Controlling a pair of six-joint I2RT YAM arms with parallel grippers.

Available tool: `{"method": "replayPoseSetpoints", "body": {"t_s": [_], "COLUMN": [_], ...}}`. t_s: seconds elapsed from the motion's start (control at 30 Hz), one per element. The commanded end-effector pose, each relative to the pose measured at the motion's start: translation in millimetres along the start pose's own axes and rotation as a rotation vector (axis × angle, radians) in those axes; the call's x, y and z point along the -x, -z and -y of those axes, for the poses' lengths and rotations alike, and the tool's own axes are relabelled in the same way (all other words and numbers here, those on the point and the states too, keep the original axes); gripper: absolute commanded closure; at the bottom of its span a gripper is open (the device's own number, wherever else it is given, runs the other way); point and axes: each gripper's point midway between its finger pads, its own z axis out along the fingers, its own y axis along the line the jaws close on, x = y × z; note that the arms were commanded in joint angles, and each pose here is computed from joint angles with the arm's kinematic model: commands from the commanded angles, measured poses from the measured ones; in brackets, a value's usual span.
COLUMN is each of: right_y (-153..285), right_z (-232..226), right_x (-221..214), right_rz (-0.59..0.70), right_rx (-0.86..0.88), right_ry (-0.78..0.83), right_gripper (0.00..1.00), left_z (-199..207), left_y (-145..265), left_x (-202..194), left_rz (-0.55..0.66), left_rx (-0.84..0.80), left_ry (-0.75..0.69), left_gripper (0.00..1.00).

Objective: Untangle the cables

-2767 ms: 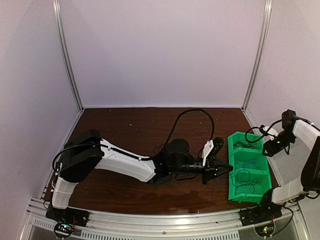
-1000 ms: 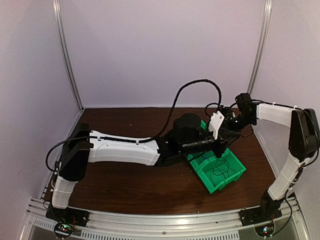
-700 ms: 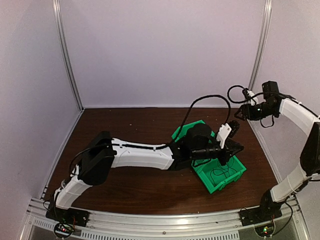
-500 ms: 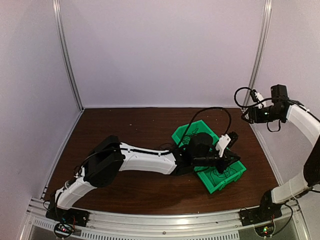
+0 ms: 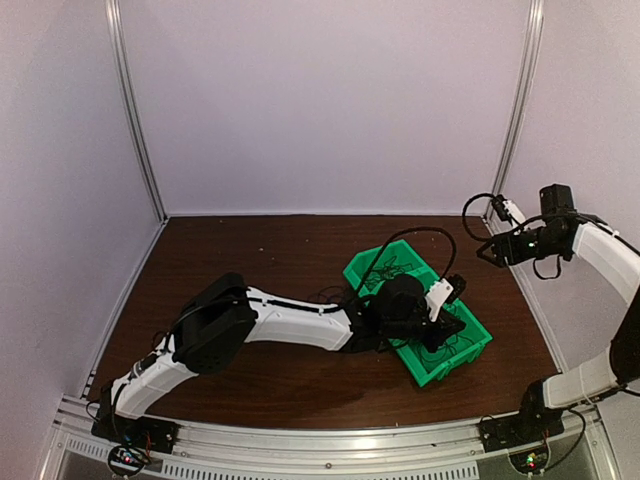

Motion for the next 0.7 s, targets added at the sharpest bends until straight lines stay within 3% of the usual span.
{"method": "replayPoseSetpoints", "body": {"t_s": [0.0,0.1,0.23,0.37,0.67], "right_y": [11.0,13.8,17.9,25.8,34.0], "right_z": [-18.9,-24.1,-30.7,-34.6,-45.0], "right_x": [-14.7,-22.1,-25.4,-22.1,-22.1], "right_rz": [-0.035,-0.053,-0.072,-0.075,-0.067], "right_rx": [0.050,0.065,0.087,0.082,0.094], "right_ry": [0.122,0.137,0.150,0.177,0.210], "right_gripper": [0.39,0.39,0.39,0.40,0.40], "left_z": [-22.9,-21.9,-19.6,-15.7,5.6], "left_y": [2.2,3.8,11.6,25.8,54.1], "left_x": [-27.0,-26.6,-16.1,-1.2,27.5], "left_rz": [-0.059,-0.074,-0.084,-0.086,-0.160], "left_rx": [0.064,0.065,0.082,0.105,0.074], "left_ry": [0.030,0.031,0.024,-0.023,-0.144], "left_gripper": [1.00,0.97,0.75,0.60,0.45]}}
